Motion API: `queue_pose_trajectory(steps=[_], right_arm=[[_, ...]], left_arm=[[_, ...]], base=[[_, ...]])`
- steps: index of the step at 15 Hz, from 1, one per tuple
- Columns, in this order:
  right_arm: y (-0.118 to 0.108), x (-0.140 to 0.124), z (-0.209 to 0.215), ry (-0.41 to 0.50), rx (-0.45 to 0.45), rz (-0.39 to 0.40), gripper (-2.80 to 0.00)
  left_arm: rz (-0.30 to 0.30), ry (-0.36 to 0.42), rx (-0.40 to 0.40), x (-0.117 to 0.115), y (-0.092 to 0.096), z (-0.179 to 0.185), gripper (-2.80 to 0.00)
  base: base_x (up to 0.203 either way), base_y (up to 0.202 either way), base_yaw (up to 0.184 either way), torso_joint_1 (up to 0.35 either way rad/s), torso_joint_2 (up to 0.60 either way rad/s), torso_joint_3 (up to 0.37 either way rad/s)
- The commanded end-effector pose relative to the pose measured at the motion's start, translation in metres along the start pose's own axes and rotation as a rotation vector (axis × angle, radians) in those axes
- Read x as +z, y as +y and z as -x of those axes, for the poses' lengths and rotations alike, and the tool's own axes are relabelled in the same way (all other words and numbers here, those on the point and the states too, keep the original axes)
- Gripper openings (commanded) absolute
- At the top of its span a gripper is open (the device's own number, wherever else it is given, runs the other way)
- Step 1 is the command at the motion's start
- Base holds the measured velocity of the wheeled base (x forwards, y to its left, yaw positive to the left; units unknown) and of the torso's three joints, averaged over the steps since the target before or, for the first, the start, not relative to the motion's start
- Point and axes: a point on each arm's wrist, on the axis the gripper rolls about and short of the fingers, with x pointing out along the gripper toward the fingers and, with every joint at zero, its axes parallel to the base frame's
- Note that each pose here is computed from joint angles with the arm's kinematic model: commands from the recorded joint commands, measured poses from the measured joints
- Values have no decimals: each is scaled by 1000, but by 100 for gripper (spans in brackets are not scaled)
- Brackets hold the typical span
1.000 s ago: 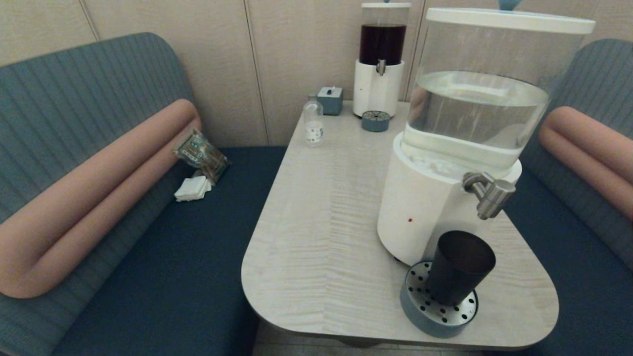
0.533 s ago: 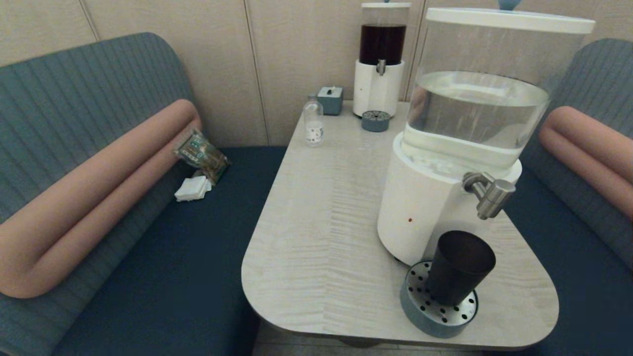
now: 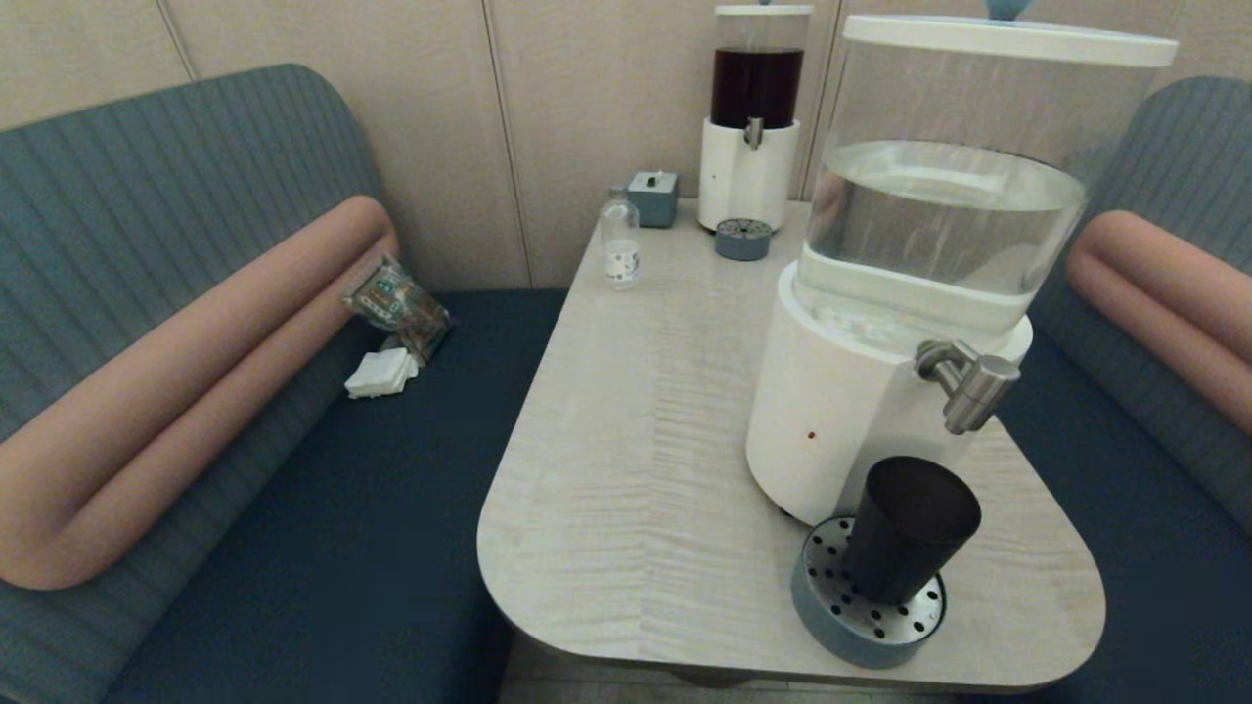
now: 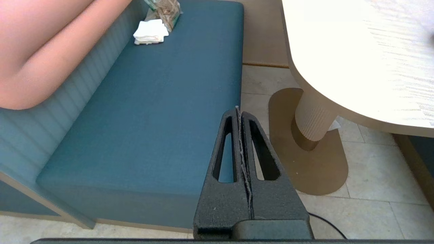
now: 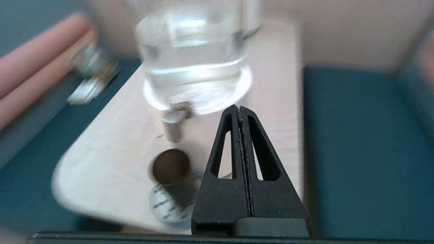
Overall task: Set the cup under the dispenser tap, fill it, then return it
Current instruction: Turn on the faucet
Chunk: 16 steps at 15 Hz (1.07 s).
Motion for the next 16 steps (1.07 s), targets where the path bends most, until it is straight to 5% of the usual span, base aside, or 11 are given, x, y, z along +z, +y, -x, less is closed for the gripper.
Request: queue_pose_trajectory(steps=[1, 8, 16], right_arm=[[-3, 17, -67, 253, 38, -39, -280], [5, 2, -181, 667, 110, -73, -280], [31, -15, -231, 757, 225, -19, -280]], left_arm=[[1, 1, 2, 0, 0, 0, -280], [1, 2, 2, 0, 0, 0, -280], [1, 1, 2, 0, 0, 0, -280]], base=[[0, 0, 0, 0, 0, 0], [0, 0, 0, 1, 0, 4], [0, 0, 0, 0, 0, 0]])
